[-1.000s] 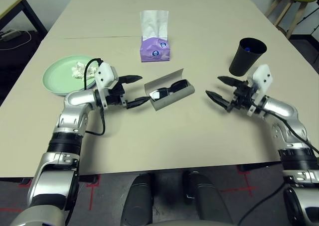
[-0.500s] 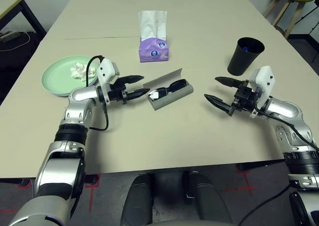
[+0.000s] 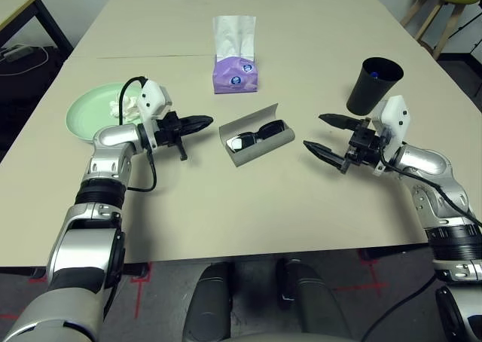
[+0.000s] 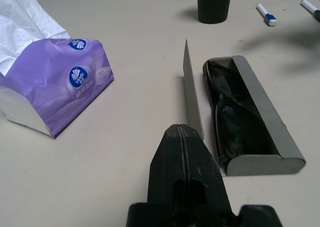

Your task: Organize and tidy the items on the table.

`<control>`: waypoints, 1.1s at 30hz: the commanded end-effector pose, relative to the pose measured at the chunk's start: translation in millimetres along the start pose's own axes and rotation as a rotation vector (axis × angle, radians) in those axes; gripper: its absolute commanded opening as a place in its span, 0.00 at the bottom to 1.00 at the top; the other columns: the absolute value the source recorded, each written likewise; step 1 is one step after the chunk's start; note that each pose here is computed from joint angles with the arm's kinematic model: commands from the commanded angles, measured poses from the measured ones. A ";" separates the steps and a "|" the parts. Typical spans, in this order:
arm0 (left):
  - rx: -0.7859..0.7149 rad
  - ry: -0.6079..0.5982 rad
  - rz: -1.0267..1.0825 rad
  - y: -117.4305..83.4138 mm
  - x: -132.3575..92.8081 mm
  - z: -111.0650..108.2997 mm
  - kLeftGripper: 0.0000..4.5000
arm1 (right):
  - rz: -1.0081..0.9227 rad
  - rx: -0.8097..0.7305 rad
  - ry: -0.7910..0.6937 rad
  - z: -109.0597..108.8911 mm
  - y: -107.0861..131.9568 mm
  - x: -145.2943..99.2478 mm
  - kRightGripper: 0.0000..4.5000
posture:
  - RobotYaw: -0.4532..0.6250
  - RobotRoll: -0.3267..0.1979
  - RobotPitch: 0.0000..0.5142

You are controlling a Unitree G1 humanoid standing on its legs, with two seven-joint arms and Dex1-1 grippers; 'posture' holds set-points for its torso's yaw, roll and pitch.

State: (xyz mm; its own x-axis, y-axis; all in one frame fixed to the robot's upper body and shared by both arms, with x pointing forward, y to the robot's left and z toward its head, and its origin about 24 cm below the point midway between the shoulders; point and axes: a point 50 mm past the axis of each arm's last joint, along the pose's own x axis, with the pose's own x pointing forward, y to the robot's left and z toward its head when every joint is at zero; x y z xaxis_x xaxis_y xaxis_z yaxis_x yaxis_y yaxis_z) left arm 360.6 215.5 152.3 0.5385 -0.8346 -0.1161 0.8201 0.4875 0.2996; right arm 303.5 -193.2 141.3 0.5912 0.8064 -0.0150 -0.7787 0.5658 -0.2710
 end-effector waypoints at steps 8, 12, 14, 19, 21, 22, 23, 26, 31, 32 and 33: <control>0.000 0.047 -0.004 1.9 16.2 -5.4 0.01 | 0.000 -0.004 -0.010 -1.0 3.0 0.3 1.00 | 0.44 0.62 0.34; -0.019 0.077 -0.084 -8.9 16.3 -15.3 0.01 | -0.005 -0.013 -0.013 2.0 1.5 0.2 1.00 | 0.44 0.62 0.34; -0.036 0.105 -0.119 -15.7 14.8 -23.5 0.01 | -0.006 -0.018 -0.020 4.9 1.1 1.8 1.00 | 0.44 0.62 0.34; -0.039 0.065 -0.167 -24.4 17.8 -21.7 0.01 | -0.008 -0.025 -0.019 6.5 0.3 3.2 1.00 | 0.44 0.62 0.33; -0.036 0.061 -0.186 -26.9 17.8 -20.4 0.01 | -0.007 -0.027 -0.021 7.7 0.1 4.2 1.00 | 0.45 0.62 0.33; -0.035 0.064 -0.198 -28.9 17.6 -20.7 0.01 | -0.006 -0.030 -0.025 9.0 0.0 4.9 1.00 | 0.45 0.62 0.32; -0.033 0.066 -0.210 -31.0 17.5 -21.0 0.01 | -0.006 -0.031 -0.027 10.1 -0.2 5.6 1.00 | 0.45 0.62 0.32; -0.033 0.051 -0.228 -37.1 19.3 -19.9 0.01 | -0.005 -0.033 -0.030 11.4 -0.5 6.5 1.00 | 0.45 0.62 0.31; -0.016 0.001 -0.247 -42.2 24.5 -8.4 0.01 | -0.003 -0.035 -0.029 11.8 -0.3 6.7 1.00 | 0.45 0.62 0.32; -0.015 -0.009 -0.246 -42.5 25.6 -5.8 0.01 | -0.003 -0.035 -0.028 11.7 -0.2 6.7 1.00 | 0.45 0.62 0.31; -0.016 -0.018 -0.245 -42.8 26.5 -3.6 0.01 | -0.003 -0.034 -0.027 11.4 0.0 6.9 1.00 | 0.45 0.62 0.32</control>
State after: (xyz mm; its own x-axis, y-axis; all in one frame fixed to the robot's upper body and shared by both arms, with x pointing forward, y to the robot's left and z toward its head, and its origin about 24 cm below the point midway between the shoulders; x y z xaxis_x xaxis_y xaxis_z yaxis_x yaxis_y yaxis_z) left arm 343.1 177.3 133.8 0.3349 -0.9254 -0.1772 0.9225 0.2837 0.2617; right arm 306.7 -189.7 150.8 0.6019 0.7985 0.0138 -0.7594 0.5776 -0.2995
